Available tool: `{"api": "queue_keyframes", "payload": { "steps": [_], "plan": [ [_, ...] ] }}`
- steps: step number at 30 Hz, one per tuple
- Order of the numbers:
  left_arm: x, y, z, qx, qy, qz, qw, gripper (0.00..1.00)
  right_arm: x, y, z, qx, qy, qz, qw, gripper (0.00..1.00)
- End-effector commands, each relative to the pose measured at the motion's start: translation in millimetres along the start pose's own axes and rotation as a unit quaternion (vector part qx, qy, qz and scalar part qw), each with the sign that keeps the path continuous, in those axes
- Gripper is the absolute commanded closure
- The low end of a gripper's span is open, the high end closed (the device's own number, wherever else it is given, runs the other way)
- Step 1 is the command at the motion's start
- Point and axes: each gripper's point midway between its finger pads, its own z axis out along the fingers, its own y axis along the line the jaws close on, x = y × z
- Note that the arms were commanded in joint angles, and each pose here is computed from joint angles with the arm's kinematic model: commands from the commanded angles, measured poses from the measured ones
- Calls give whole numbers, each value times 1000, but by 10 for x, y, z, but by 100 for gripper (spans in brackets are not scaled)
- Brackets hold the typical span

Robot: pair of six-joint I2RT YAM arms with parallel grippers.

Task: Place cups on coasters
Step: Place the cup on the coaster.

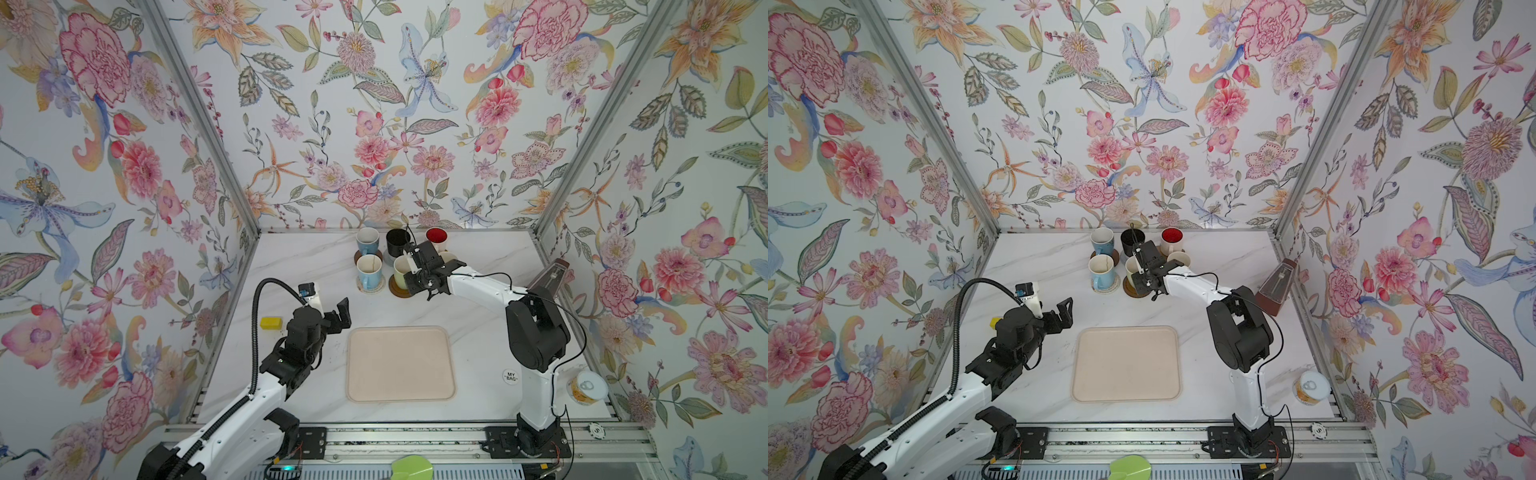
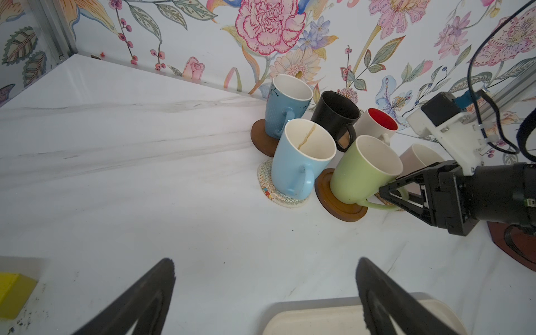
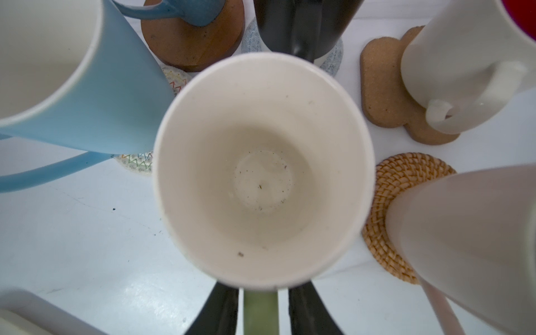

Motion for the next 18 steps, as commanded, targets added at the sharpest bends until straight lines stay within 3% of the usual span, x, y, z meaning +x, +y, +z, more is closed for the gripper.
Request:
{"api": "queue_keyframes", "payload": {
  "steps": [1,18],
  "plan": [
    [-13,52,-21,-8,-4,1,1000,1,-207,39,-83,-4,-31,4,999,63],
    [-66,51,-60,-8,-11,2,1000,1,-233,-41,-333,3,-58,24,998,7]
  ]
}}
